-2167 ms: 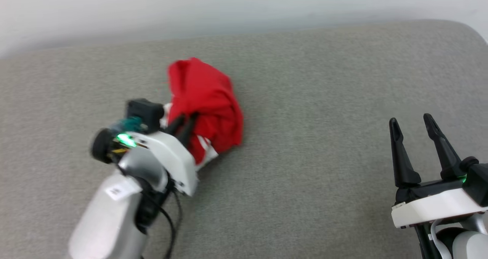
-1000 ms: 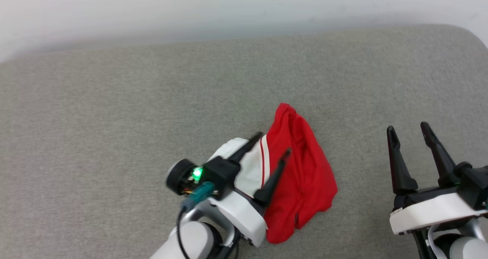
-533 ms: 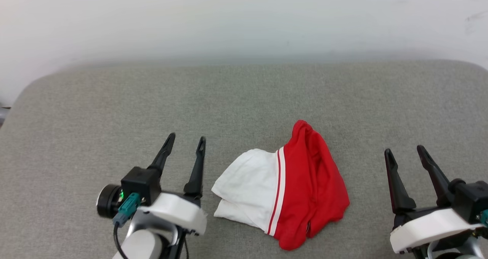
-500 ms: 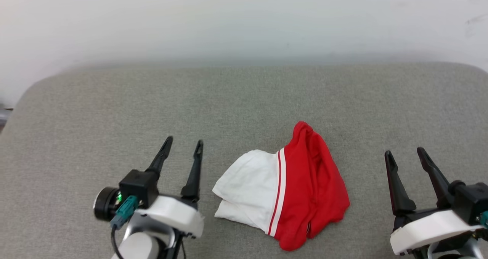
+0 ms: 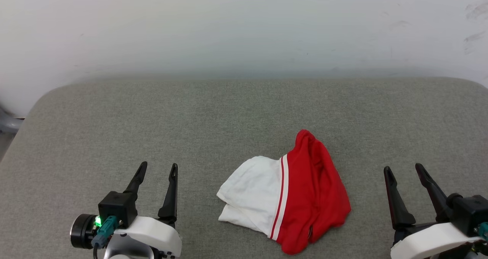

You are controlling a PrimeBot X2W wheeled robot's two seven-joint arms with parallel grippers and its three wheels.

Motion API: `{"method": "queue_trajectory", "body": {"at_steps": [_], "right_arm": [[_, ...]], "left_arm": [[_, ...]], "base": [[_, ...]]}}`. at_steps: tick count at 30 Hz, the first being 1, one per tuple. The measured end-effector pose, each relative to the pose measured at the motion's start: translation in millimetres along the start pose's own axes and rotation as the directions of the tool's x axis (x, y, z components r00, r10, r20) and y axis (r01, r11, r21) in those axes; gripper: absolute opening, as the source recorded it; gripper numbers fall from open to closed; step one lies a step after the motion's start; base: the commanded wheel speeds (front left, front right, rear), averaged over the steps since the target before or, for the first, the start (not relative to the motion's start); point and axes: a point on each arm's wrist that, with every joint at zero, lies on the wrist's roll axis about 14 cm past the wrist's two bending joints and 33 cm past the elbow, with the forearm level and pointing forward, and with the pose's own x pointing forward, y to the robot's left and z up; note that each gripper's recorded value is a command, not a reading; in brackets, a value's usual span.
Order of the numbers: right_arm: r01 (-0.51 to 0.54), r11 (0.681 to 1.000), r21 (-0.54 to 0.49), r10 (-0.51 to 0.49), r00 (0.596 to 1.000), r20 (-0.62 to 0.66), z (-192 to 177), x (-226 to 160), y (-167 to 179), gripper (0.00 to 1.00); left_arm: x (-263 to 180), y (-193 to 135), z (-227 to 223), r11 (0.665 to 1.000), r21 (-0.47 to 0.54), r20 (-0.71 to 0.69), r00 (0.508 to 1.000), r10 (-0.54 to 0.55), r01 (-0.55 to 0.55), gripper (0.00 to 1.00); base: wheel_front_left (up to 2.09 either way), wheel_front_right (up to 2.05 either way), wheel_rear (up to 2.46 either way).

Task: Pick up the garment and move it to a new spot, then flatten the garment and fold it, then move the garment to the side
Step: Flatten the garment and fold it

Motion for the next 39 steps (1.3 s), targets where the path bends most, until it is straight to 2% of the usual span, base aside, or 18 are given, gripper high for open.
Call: {"method": "queue_trajectory", "body": {"at_steps": [7,15,16,18,19,20,21,22,28,34,37,38,39], "right_arm": [[0.005,1.000,-0.002,-0.005,1.000,-0.018,-3.7,0.7,-1.9,1.00],[-0.077,0.997,0.007,0.077,0.975,-0.209,-39.7,12.1,24.2,1.00],[-0.134,0.991,0.012,0.132,0.948,-0.288,-53.5,15.1,38.0,1.00],[-0.202,0.979,0.025,0.197,0.908,-0.370,-67.5,16.8,54.3,1.00],[-0.202,0.979,0.025,0.197,0.908,-0.370,-67.5,16.8,54.3,1.00],[-0.284,0.958,0.032,0.267,0.849,-0.456,-82.3,15.1,72.6,1.00],[-0.324,0.945,0.040,0.302,0.819,-0.489,-87.8,14.7,81.8,1.00],[-0.324,0.945,0.040,0.302,0.819,-0.489,-87.8,14.7,81.8,1.00],[-0.530,0.846,0.059,0.441,0.633,-0.637,-112.7,11.9,122.5,1.00],[-0.649,0.757,0.069,0.479,0.481,-0.734,-138.9,9.9,142.8,1.00],[-0.671,0.736,0.087,0.469,0.414,-0.780,-153.4,7.4,144.3,1.00],[-0.673,0.733,0.096,0.469,0.399,-0.788,-156.6,7.1,144.9,0.48],[-0.675,0.730,0.108,0.473,0.386,-0.792,-158.5,6.8,146.4,0.11]], "left_arm": [[0.8,-1.9,1.7,1.000,-0.008,0.005,1.000,-0.002,0.002,1.00],[9.4,5.6,5.6,1.000,-0.015,0.021,1.000,0.018,-0.018,1.00],[10.2,9.6,5.0,0.999,-0.017,0.022,0.999,0.031,-0.031,1.00],[12.6,14.3,6.7,0.999,-0.018,0.032,0.998,0.046,-0.045,1.00],[12.6,14.3,6.7,0.999,-0.018,0.032,0.998,0.046,-0.045,1.00],[13.8,19.0,7.3,0.998,-0.023,0.037,0.997,0.063,-0.062,1.00],[13.8,22.1,6.5,0.997,-0.023,0.038,0.997,0.071,-0.071,1.00],[13.8,22.1,6.5,0.997,-0.023,0.038,0.997,0.071,-0.071,1.00],[15.1,35.5,3.7,0.992,-0.037,0.041,0.992,0.122,-0.120,1.00],[15.5,46.4,-2.7,0.985,-0.048,0.031,0.986,0.165,-0.163,1.00],[17.0,52.0,-4.4,0.983,-0.045,0.028,0.984,0.178,-0.177,1.00],[16.3,53.1,-6.0,0.982,-0.045,0.024,0.983,0.183,-0.181,1.00],[15.9,54.1,-7.5,0.982,-0.046,0.019,0.982,0.186,-0.185,1.00]], "base": [[0.00,0.00,0.00],[0.00,0.00,0.00],[0.00,0.00,0.00],[0.00,0.00,0.00],[0.00,0.00,0.00],[0.00,0.00,0.00],[0.00,0.00,0.00],[0.00,0.00,0.00],[0.00,0.00,0.00],[0.00,0.00,0.00],[0.00,0.00,0.00],[0.00,0.00,0.00],[0.00,0.00,0.00]]}}
